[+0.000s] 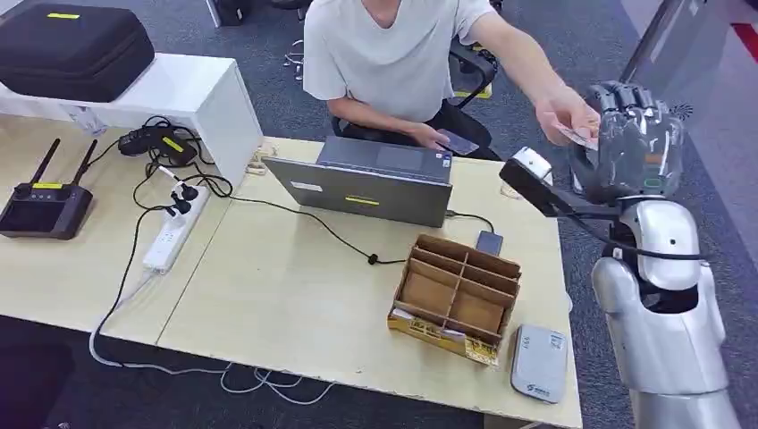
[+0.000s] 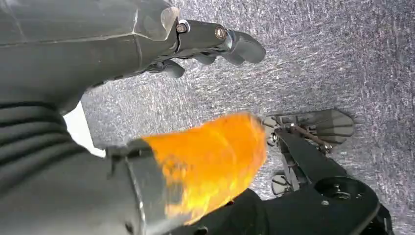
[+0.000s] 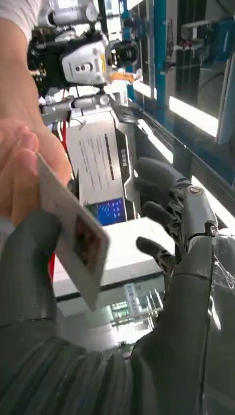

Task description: Pass the card to the sensor for recognition and then transmit it.

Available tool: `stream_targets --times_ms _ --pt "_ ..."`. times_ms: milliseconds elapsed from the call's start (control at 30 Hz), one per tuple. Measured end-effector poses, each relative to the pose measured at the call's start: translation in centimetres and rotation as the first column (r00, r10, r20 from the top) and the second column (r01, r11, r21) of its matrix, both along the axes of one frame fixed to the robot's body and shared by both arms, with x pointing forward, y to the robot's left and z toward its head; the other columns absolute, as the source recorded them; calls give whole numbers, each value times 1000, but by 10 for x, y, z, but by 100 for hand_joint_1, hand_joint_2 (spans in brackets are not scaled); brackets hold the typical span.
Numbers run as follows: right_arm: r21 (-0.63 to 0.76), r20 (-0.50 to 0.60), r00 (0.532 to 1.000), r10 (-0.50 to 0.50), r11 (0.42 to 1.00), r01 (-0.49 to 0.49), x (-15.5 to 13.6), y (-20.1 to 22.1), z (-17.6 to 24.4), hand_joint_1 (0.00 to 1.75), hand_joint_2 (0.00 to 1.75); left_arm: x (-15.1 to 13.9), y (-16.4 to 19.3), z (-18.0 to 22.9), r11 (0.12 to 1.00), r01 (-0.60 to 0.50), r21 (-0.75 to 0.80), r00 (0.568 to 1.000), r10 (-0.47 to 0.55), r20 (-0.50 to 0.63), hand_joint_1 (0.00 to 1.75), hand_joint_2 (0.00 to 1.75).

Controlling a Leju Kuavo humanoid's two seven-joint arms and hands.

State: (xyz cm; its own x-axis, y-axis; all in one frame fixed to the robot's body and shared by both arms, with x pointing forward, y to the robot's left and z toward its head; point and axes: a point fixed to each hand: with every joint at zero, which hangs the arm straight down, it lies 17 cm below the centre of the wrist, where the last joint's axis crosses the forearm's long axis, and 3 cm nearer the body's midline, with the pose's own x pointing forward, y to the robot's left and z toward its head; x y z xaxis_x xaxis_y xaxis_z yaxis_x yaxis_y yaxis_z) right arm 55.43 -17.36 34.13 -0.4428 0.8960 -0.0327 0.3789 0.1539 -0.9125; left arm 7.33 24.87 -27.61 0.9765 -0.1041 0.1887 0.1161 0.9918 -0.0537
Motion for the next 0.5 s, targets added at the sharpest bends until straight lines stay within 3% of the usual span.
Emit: stream_targets --times_ms 500 --pt "18 -22 999 34 999 -33 1 13 -8 175 175 -3 -5 1 1000 13 -23 1000 -13 -20 0 175"
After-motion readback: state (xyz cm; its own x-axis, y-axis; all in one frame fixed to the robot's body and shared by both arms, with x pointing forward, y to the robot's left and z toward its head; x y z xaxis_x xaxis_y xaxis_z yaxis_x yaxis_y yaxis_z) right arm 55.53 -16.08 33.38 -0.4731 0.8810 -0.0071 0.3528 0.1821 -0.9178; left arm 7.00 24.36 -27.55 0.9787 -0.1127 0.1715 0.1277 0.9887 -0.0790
